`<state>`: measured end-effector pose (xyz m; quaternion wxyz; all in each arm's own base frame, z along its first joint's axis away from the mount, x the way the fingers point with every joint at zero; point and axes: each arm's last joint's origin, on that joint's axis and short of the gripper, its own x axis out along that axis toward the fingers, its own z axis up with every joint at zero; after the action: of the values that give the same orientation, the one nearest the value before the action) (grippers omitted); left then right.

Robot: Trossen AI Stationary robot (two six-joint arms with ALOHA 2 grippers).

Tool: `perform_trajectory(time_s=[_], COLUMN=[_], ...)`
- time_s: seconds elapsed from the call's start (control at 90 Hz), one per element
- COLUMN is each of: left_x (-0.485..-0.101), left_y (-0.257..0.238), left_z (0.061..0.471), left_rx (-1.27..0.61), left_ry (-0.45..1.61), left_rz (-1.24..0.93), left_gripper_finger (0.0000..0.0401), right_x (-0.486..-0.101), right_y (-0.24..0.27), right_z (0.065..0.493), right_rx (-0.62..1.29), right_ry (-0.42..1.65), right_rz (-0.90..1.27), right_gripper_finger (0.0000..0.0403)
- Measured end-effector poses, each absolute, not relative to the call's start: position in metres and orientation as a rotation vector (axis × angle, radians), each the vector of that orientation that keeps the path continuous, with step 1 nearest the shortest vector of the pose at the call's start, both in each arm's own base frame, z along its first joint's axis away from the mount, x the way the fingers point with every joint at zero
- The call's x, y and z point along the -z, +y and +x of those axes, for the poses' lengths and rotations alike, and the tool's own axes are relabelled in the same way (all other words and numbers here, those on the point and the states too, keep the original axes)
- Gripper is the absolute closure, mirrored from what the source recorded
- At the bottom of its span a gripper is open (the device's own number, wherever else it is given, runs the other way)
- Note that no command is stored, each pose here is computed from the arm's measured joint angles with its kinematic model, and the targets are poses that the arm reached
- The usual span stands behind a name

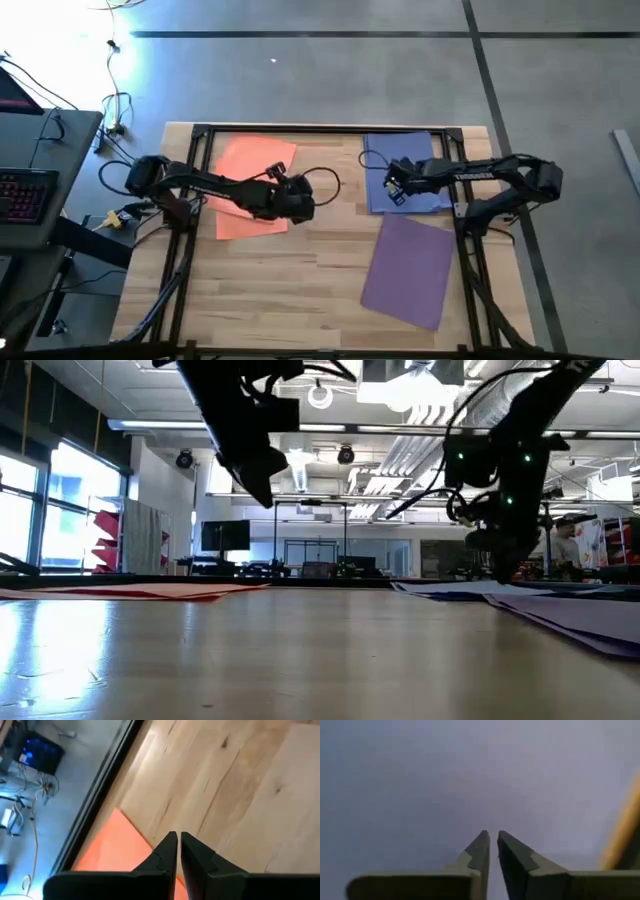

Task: Organize paper
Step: Stack the blue paper on top of the blue paper

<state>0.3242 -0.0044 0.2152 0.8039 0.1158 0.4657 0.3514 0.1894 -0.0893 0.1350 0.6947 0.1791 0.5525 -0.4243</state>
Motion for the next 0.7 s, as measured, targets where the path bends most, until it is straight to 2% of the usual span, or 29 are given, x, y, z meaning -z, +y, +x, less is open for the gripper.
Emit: perform_trajectory(time_s=[0.3,0.7], left_x=[-0.193,-0.195], left_y=[-0.003,0.008], left_z=[0.317,0.328], left_rx=[-0.761,-0.729], left_ry=[0.996,0.897], left_rz=[0.230,0.153], left_gripper_finger=[0.0401,0.0401], right_x=[-0.120,-0.125], right_y=[-0.082,-0.071], right_z=[0.199,0.232], right_rx=[0.873,0.711], right_ry=[0.976,0.774], right_rz=[0.559,0.533], right_gripper_finger=[0.0402,0.0403])
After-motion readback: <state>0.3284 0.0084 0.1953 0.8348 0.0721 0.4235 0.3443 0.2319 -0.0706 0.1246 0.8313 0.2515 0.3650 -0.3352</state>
